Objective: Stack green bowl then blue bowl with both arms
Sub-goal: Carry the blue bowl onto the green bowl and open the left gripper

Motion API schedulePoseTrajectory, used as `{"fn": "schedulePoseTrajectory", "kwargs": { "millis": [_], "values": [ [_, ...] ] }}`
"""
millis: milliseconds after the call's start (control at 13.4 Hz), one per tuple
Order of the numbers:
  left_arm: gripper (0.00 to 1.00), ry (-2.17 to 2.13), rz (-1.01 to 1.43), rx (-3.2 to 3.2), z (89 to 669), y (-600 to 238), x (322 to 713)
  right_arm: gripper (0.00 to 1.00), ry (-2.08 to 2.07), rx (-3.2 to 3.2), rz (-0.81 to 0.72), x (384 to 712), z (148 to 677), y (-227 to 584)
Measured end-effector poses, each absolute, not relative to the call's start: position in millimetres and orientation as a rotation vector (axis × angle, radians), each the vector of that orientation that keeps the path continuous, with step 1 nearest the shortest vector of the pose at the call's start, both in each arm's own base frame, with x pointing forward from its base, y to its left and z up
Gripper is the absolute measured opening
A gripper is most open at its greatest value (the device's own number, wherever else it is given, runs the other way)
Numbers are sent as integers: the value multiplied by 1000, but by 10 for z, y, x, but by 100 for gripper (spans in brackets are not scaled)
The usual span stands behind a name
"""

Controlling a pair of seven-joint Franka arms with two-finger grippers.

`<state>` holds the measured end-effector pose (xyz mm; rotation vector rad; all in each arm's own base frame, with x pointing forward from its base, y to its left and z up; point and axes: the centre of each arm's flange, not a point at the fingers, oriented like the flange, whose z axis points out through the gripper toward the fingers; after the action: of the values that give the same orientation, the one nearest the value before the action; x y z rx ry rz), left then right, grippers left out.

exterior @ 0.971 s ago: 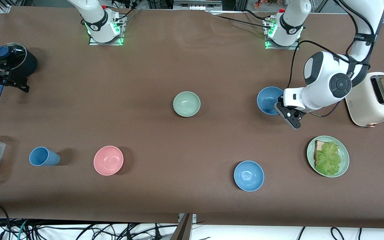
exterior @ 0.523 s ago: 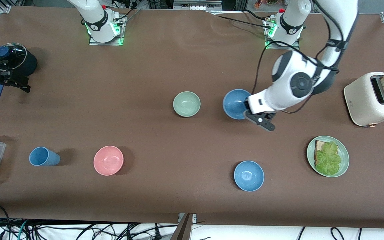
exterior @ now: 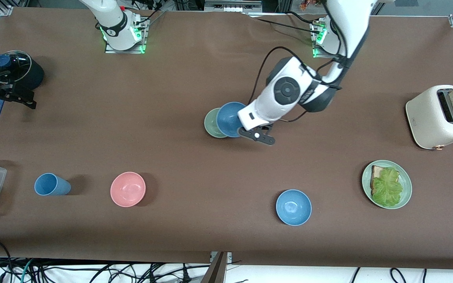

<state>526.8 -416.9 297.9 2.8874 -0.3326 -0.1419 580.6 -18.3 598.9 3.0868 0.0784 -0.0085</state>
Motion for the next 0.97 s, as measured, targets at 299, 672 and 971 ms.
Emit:
{"fn": "schedulePoseTrajectory", "kwargs": {
  "millis": [299, 672, 971],
  "values": [
    [4, -255, -132, 2879, 2580, -4464, 5112, 100, 78, 3087, -8, 5806, 5989, -183],
    [4, -253, -149, 2883, 2479, -4495, 5075, 100, 78, 3087, -8, 5806, 5989, -184],
    [4, -280, -173, 2888, 2401, -4587, 4959, 100, 77, 3087, -9, 5806, 5989, -188]
  ]
}}
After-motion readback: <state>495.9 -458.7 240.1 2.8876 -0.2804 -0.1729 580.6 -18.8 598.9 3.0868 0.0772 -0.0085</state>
